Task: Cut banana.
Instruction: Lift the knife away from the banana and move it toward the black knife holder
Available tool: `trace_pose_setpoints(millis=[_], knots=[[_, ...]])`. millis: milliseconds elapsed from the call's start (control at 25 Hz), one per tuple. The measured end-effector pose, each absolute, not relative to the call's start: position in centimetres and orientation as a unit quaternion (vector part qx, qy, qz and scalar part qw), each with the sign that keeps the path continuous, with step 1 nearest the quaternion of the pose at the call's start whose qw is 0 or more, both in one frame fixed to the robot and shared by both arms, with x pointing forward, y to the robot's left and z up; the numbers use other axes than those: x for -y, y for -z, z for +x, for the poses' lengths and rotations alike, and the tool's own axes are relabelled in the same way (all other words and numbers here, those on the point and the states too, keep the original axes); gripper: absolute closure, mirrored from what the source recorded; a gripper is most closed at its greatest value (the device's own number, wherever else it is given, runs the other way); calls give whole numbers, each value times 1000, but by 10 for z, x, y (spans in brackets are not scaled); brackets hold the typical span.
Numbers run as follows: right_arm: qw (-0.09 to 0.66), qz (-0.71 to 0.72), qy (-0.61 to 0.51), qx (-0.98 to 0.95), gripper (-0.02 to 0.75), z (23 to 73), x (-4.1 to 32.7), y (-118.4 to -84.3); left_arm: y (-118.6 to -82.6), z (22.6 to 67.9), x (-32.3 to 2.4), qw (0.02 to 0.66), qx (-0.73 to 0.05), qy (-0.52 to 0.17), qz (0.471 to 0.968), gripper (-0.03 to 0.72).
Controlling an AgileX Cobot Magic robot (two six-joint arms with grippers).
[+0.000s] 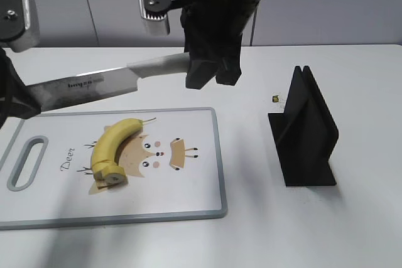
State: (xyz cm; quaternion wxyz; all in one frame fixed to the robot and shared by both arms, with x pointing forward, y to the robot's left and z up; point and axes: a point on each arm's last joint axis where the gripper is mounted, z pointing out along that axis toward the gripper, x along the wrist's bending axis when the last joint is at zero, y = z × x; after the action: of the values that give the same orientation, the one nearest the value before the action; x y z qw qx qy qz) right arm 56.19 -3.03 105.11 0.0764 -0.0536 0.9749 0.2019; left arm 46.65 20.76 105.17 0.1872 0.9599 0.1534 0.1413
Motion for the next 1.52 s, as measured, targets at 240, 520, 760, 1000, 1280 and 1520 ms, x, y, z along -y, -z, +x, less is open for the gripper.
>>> trace_pose_setpoints(millis=[240, 520, 760, 1000, 1280, 1520], knots=[[75, -51, -214, -973, 555, 557, 32, -1061, -1067, 457, -210, 204, -153, -164, 953, 517], [73, -44, -215, -973, 567, 558, 32, -1061, -1068, 458, -210, 210, -155, -173, 950, 196], [78, -34, -214, -973, 575, 559, 33, -1061, -1080, 465, -210, 239, -161, -248, 925, 106], [87, -26, -217, -972, 575, 561, 33, -1062, -1104, 458, -214, 271, -160, -321, 893, 100], [65, 67, -223, -970, 575, 561, 33, -1061, -1135, 453, -238, 318, -315, -310, 839, 100], [10, 236, -204, -950, 576, 557, 36, -1059, -1173, 449, -282, 288, -478, -294, 776, 100]])
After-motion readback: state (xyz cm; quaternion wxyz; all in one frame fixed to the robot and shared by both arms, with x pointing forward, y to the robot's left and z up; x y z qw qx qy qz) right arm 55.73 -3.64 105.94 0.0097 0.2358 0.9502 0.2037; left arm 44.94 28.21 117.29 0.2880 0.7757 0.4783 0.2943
